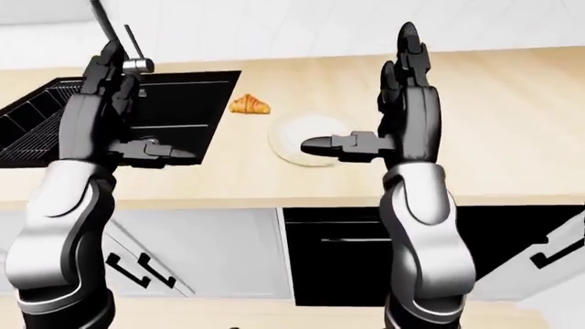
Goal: Place the pastries on the plates.
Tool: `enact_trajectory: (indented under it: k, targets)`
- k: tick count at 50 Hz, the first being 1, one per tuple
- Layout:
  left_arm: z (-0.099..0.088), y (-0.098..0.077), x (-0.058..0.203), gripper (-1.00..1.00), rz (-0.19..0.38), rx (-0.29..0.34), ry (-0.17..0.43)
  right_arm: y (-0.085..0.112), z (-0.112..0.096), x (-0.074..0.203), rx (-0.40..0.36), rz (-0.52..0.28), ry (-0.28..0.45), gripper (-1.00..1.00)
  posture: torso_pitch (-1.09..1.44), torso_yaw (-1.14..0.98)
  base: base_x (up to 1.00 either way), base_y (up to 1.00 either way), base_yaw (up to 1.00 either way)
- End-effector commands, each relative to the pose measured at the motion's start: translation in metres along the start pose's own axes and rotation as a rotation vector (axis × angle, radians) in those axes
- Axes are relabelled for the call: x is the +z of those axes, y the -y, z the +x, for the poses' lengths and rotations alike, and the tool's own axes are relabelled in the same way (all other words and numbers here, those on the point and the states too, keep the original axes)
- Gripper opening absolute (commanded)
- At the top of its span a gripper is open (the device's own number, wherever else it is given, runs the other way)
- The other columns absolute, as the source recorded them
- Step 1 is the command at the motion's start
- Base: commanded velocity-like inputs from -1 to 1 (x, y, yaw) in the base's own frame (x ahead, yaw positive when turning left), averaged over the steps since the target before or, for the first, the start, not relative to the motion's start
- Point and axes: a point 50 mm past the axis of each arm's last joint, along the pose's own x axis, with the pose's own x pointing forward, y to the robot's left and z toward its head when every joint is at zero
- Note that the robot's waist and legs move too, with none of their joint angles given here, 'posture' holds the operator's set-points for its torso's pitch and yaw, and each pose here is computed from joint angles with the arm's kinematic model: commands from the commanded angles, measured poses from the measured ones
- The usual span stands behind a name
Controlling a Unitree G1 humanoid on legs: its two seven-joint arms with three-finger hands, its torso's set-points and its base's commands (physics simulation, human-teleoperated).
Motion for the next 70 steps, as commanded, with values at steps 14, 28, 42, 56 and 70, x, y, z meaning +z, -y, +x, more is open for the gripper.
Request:
enact_trajectory:
  k: [14, 28, 42, 56, 70]
  targets:
    - [-0.003, -0.008, 0.014, 1.0, 0.015, 0.025, 0.055, -0.002, 0.002, 0.016, 0.005, 0.006, 0.079, 1.0, 0.0, 0.0, 0.0, -0.07, 0.0]
    - [-0.001, -0.009, 0.012, 1.0, 0.02, 0.029, 0.054, 0.003, 0.0, 0.015, -0.027, 0.013, 0.075, 1.0, 0.0, 0.0, 0.0, 0.0, -0.46]
    - [0.002, -0.008, 0.012, 1.0, 0.023, 0.031, 0.053, -0.003, 0.002, 0.015, 0.004, -0.002, 0.069, 1.0, 0.0, 0.0, 0.0, -0.08, -0.02]
    - [-0.002, -0.012, 0.011, 1.0, 0.033, 0.04, 0.047, -0.002, 0.001, 0.015, 0.002, -0.007, 0.079, 1.0, 0.0, 0.0, 0.0, -0.37, 0.0]
    - [0.023, -0.024, 0.034, 1.0, 0.137, -0.01, 0.015, 0.0, 0.001, 0.016, -0.006, -0.005, 0.078, 1.0, 0.0, 0.0, 0.0, 0.0, 0.0]
